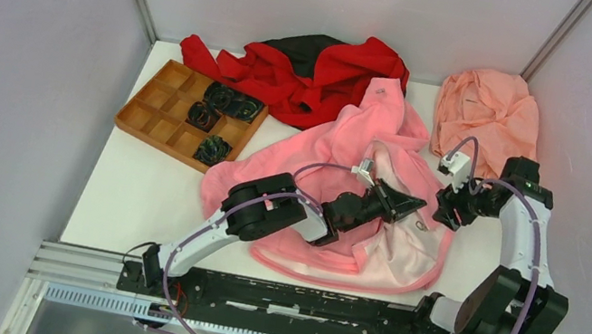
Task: Zip up the jacket
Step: Adjust the jacket at the center of the board.
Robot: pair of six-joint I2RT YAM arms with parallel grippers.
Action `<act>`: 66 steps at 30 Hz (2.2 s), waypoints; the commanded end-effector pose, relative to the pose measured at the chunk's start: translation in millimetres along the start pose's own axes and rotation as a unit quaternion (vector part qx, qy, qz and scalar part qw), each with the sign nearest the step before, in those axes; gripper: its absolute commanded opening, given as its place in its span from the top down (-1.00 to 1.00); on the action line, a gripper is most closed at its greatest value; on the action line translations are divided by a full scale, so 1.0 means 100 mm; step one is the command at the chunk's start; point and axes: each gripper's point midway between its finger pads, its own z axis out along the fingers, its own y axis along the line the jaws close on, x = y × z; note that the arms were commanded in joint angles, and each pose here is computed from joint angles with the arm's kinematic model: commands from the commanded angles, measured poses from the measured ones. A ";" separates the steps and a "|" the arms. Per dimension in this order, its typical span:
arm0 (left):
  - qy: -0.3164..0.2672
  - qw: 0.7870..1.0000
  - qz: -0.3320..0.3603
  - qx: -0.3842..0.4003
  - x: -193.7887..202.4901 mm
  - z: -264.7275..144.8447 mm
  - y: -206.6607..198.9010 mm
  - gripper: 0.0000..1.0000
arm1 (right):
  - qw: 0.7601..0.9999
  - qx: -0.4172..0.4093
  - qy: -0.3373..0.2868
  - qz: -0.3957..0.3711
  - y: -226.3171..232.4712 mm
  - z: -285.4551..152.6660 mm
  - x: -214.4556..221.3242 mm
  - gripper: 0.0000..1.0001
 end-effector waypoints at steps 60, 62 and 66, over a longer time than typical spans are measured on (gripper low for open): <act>-0.052 0.894 0.424 -0.135 -0.97 -3.06 -1.11 -0.98 | 0.914 -0.271 -0.292 0.071 1.83 -0.14 -1.95 1.00; -0.056 0.900 0.406 -0.148 -0.99 -3.16 -1.05 -0.93 | 0.905 -0.285 -0.305 0.083 1.97 -0.14 -2.13 1.00; -0.057 0.910 0.381 -0.154 -0.98 -3.28 -0.99 -0.85 | 0.881 -0.331 -0.299 0.158 2.16 -0.04 -2.37 1.00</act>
